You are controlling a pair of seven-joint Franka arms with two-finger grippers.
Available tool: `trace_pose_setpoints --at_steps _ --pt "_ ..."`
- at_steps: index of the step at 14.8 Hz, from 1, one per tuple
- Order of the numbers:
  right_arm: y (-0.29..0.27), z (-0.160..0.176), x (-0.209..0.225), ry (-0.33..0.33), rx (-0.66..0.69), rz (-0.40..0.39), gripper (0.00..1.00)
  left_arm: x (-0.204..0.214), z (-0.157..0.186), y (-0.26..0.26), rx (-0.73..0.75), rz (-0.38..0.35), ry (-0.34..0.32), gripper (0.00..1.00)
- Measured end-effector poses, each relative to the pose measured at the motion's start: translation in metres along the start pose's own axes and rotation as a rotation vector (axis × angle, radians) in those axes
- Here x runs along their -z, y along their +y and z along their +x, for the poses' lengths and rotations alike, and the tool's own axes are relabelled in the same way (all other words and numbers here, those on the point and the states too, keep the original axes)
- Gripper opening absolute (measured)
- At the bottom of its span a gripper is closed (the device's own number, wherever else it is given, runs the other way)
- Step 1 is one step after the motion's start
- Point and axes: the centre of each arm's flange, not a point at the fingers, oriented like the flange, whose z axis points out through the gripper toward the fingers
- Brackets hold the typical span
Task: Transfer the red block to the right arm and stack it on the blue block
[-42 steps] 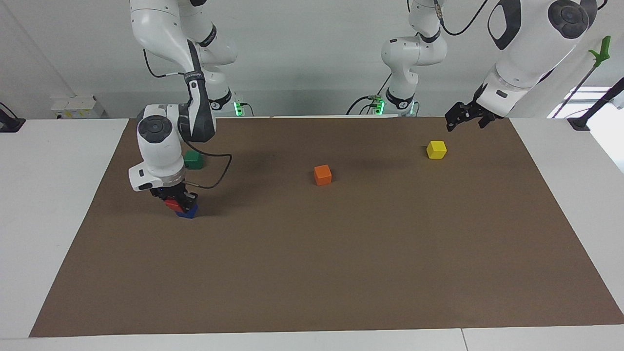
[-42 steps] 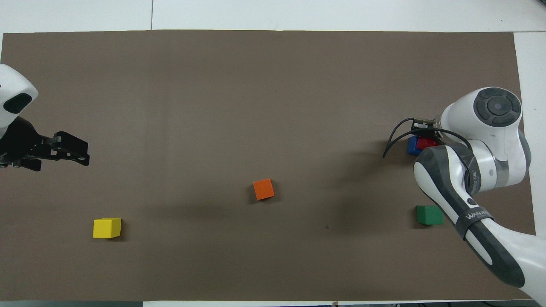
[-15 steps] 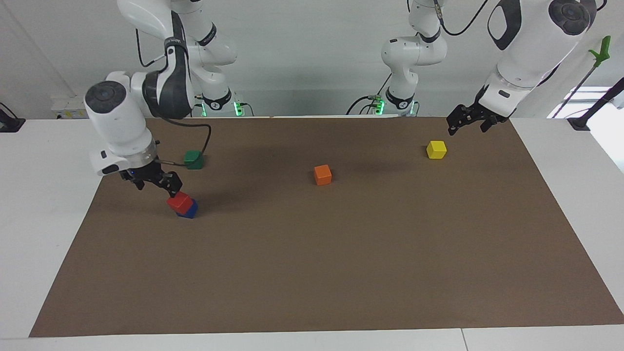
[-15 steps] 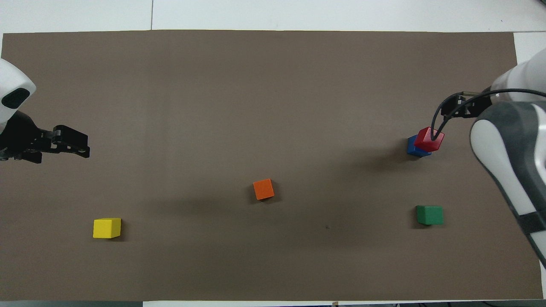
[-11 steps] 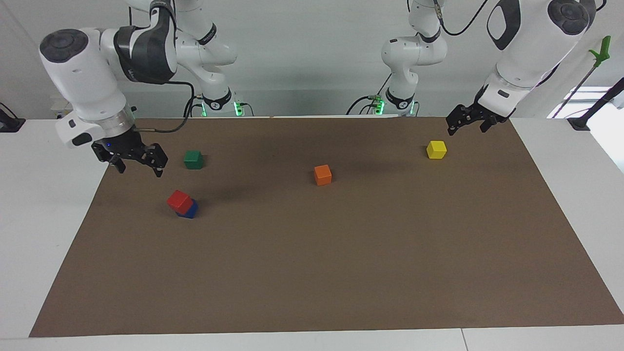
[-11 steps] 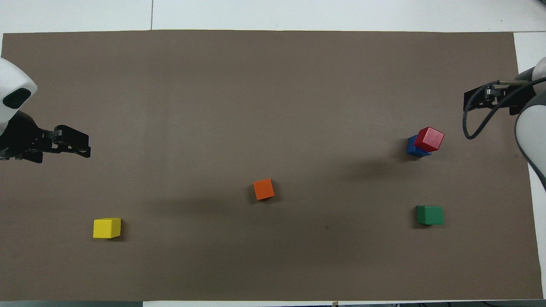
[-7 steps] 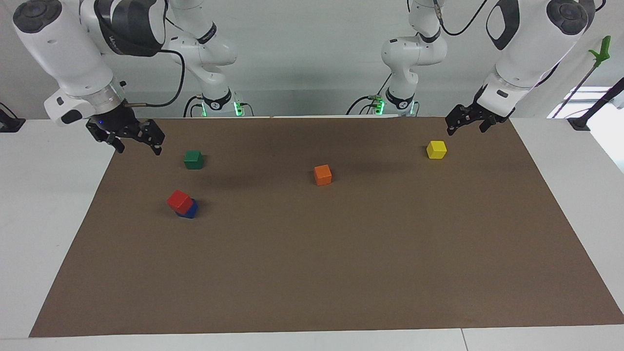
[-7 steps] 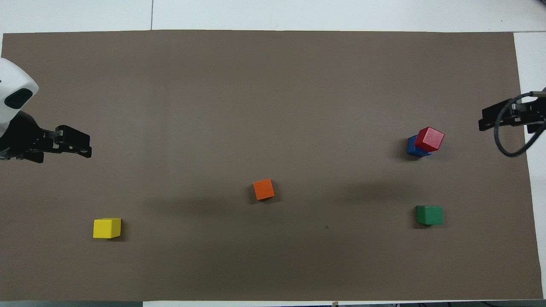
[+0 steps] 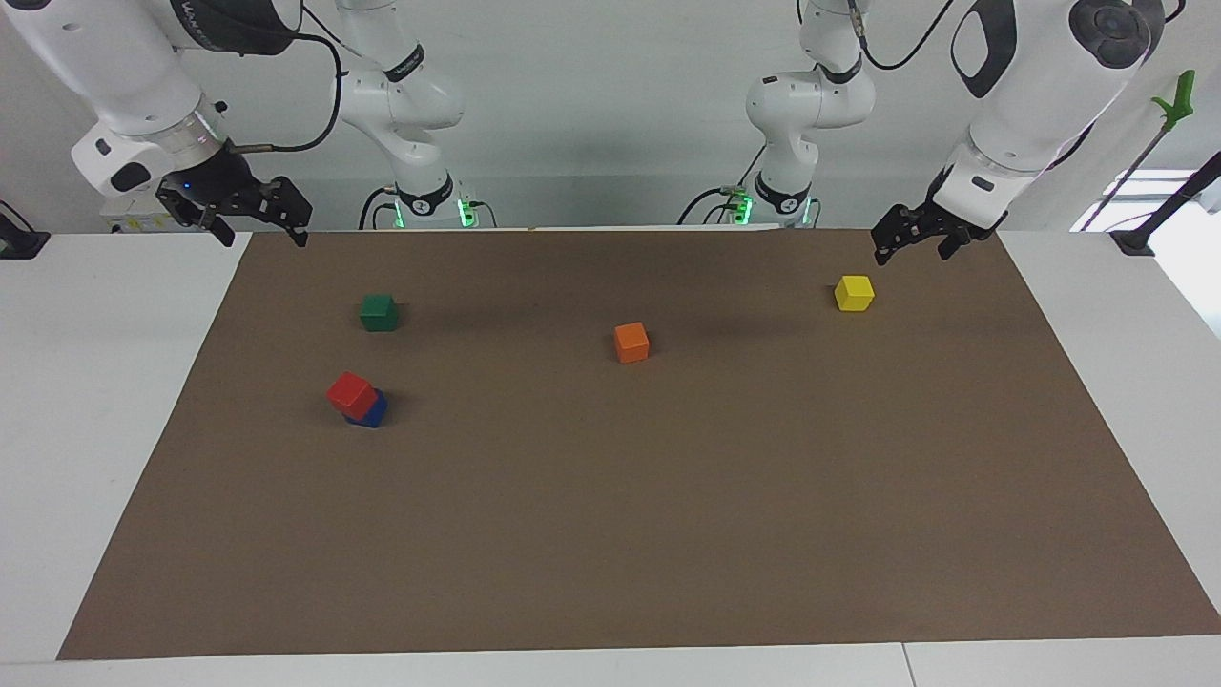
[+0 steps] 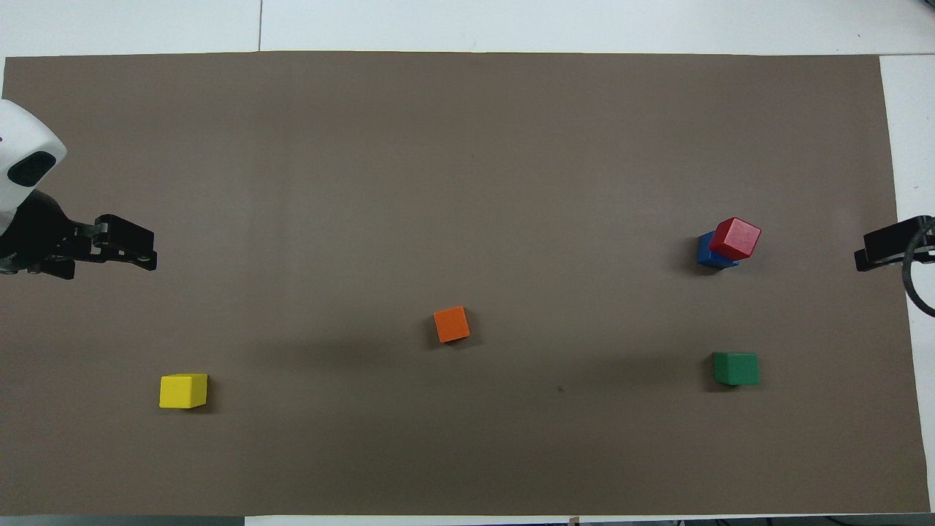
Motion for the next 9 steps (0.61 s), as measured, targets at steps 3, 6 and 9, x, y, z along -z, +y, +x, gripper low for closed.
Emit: trace_pose_setpoints --at_steps 3,6,9 --pt "0.0002 0.0006 -0.0018 0.037 0.003 -0.033 1.00 0.0000 0.0000 0.0000 0.000 0.000 0.000 1.00" --pt "0.0006 0.0038 -0.0039 0.055 0.003 -0.042 1.00 0.0000 0.0000 -0.0001 0.000 0.000 0.000 1.00" --pt "0.0008 0.0036 -0.0037 0.056 0.003 -0.044 1.00 0.0003 -0.0001 -0.0001 0.000 0.000 0.001 1.00"
